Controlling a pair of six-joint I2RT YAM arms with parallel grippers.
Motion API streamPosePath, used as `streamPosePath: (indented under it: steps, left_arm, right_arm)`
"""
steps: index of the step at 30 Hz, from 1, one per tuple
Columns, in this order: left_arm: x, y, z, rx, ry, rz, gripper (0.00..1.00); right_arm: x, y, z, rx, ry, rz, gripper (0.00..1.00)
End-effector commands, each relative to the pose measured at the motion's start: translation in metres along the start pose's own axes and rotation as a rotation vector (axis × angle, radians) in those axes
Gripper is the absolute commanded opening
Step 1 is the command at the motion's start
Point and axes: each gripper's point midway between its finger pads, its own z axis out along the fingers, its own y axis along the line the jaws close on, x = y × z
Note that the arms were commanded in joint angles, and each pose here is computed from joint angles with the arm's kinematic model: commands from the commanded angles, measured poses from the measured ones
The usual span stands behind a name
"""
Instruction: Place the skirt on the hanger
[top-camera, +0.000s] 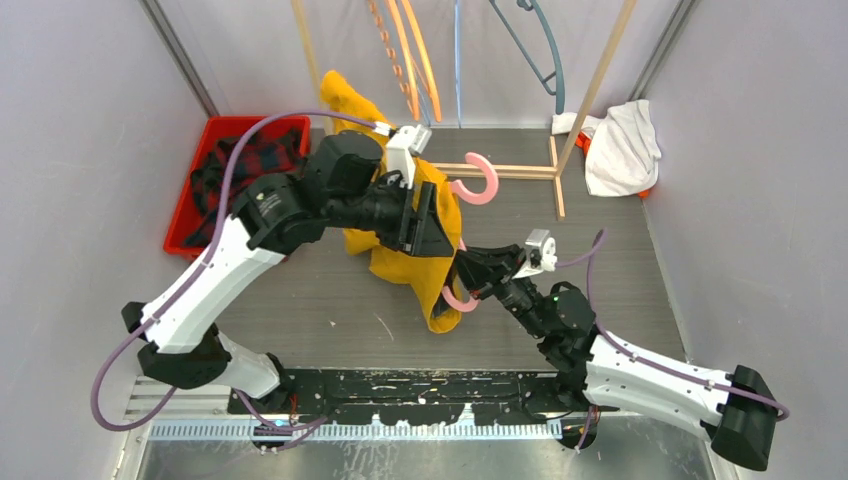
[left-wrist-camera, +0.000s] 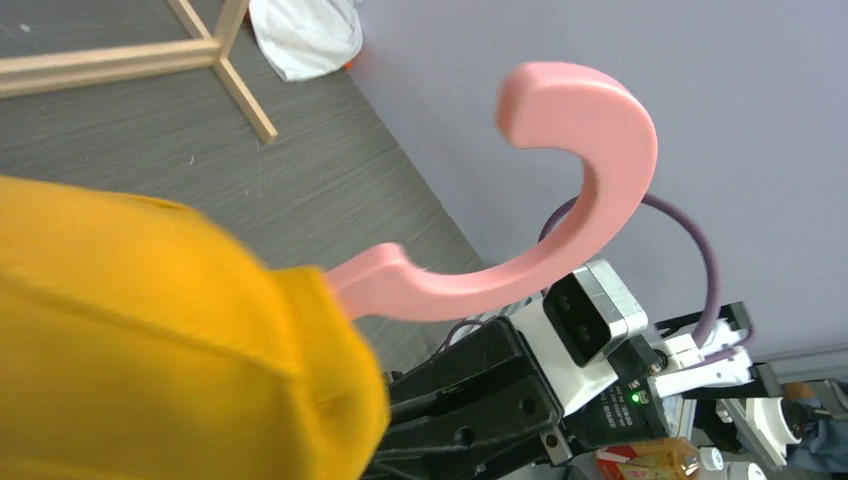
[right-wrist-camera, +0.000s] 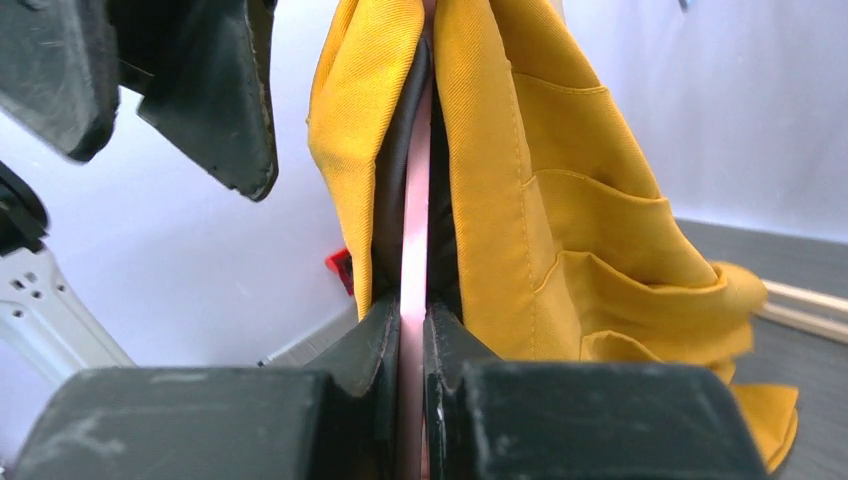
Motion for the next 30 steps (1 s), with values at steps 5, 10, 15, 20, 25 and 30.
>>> streamPosePath:
  steps: [5,10,15,20,25,30]
  left_arm:
    - [-0.038,-0.028,-0.088,0.001,-0.283,0.016,0.54]
    - [-0.054,-0.035,-0.122,-0.006,-0.399,0.006,0.55]
    - [-0.066,-0.044,-0.128,0.014,-0.439,-0.006,0.56]
    - [-0.086,-0.062,-0.129,0.092,-0.504,-0.021,0.81]
    - [-0.107,-0.067,-0.141,0.106,-0.614,-0.068,0.93]
    - [-0.112,-0.053,-0.147,0.048,-0.676,-0.103,0.94]
  right_arm:
    - [-0.119,0.044,-0.017,-0.175,-0.373,0.033,0.01]
    - [-0.151,0.057,-0.037,-0.238,-0.443,0.022,0.01]
    - [-0.171,0.069,-0.049,-0.291,-0.471,-0.006,0.01]
    - [-0.150,0.074,-0.033,-0.311,-0.387,-0.028,0.01]
    - [-0.137,0.070,-0.025,-0.299,-0.372,-0.045,0.01]
    - [-0.120,0.066,-0.013,-0.287,-0.330,-0.076,0.01]
